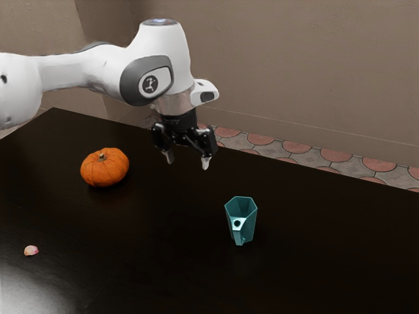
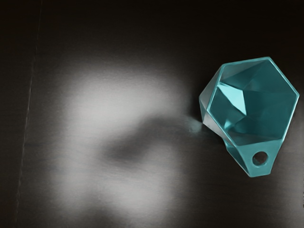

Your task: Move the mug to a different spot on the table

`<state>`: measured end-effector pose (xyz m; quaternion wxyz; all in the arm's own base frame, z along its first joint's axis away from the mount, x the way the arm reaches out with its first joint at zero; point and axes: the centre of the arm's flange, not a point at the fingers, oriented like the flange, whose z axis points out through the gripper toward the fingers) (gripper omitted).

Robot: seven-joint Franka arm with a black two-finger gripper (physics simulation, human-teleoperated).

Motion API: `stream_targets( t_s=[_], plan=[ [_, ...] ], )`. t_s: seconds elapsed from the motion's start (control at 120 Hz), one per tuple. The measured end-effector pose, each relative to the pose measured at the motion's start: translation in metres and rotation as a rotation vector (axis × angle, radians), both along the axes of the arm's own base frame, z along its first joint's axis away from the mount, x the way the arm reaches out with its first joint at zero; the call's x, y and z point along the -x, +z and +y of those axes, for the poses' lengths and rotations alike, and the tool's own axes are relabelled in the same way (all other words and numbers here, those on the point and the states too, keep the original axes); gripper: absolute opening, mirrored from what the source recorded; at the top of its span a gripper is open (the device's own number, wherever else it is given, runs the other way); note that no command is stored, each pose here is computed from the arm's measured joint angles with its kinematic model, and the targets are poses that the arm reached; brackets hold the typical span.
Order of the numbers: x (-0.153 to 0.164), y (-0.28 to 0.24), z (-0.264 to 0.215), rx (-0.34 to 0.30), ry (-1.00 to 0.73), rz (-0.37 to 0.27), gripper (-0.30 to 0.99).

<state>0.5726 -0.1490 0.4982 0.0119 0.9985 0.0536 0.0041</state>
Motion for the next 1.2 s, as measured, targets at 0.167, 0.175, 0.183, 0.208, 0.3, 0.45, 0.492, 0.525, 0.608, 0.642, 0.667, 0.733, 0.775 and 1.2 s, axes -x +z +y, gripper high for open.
stream_targets(
  t_s=[0.167,0.175,0.183,0.208,0.3,0.45,0.492,0.525,0.608,0.642,0.667,0.733,0.775,1.2],
  plan=[
    [-0.011,-0.045,-0.014,0.004,0.125,0.011,0.69],
    [-0.011,-0.046,-0.015,0.005,0.129,0.011,0.69],
    [-0.012,-0.048,-0.017,0.005,0.133,0.011,0.69],
    [-0.012,-0.053,-0.021,0.005,0.144,0.010,0.69],
    [-0.014,-0.075,-0.040,0.005,0.175,0.013,0.69],
    [-0.010,-0.097,-0.078,-0.022,0.164,-0.007,0.69],
    [-0.010,-0.100,-0.084,-0.027,0.156,-0.015,0.69],
    [-0.010,-0.104,-0.088,-0.027,0.150,-0.021,0.69],
    [-0.012,-0.114,-0.095,-0.025,0.146,-0.032,0.69],
    [-0.012,-0.119,-0.099,-0.023,0.145,-0.034,0.69],
    [-0.012,-0.122,-0.101,-0.022,0.146,-0.036,0.69],
    [-0.013,-0.127,-0.103,-0.016,0.152,-0.042,0.69],
    [-0.005,-0.139,-0.103,-0.016,0.159,-0.026,0.69],
    [0.005,-0.175,-0.106,-0.005,0.203,-0.032,0.69]
  ],
)
